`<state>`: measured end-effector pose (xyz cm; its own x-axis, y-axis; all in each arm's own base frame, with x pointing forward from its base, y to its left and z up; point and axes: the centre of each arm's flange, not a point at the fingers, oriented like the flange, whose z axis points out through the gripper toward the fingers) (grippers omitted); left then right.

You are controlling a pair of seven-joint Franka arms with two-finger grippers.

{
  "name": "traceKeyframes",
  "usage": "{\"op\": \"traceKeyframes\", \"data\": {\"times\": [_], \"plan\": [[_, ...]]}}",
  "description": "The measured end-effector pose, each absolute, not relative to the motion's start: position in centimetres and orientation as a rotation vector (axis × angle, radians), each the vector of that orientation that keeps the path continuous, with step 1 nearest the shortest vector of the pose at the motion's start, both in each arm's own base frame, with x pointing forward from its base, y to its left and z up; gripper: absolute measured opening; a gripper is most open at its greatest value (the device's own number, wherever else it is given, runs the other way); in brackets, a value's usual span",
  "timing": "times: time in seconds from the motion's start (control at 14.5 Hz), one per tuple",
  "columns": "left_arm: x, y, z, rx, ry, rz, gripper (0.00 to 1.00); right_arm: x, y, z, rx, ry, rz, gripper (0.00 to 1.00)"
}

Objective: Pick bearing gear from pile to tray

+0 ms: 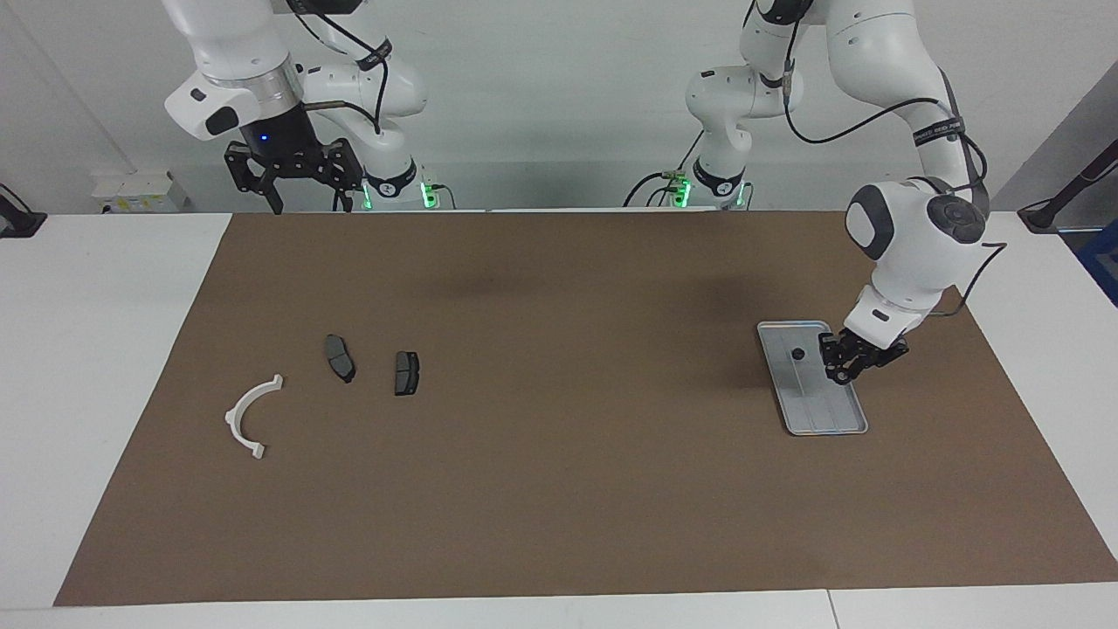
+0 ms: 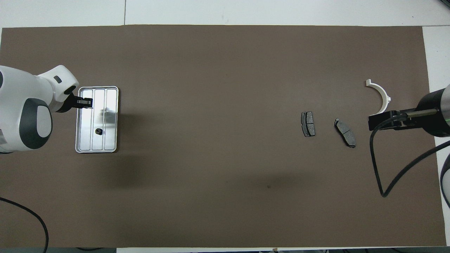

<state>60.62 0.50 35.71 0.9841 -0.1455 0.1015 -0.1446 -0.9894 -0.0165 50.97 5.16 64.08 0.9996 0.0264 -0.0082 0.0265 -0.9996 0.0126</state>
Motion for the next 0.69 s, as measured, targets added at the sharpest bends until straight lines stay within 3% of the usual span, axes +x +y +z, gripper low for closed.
{"op": "traceKeyframes", "data": {"times": [0.69], "plan": [[58.5,-0.3,31.6,-3.120,0.224,-0.185,0.36,51.0,5.0,64.0,3.129,0.036,-0.015,1.00]]}}
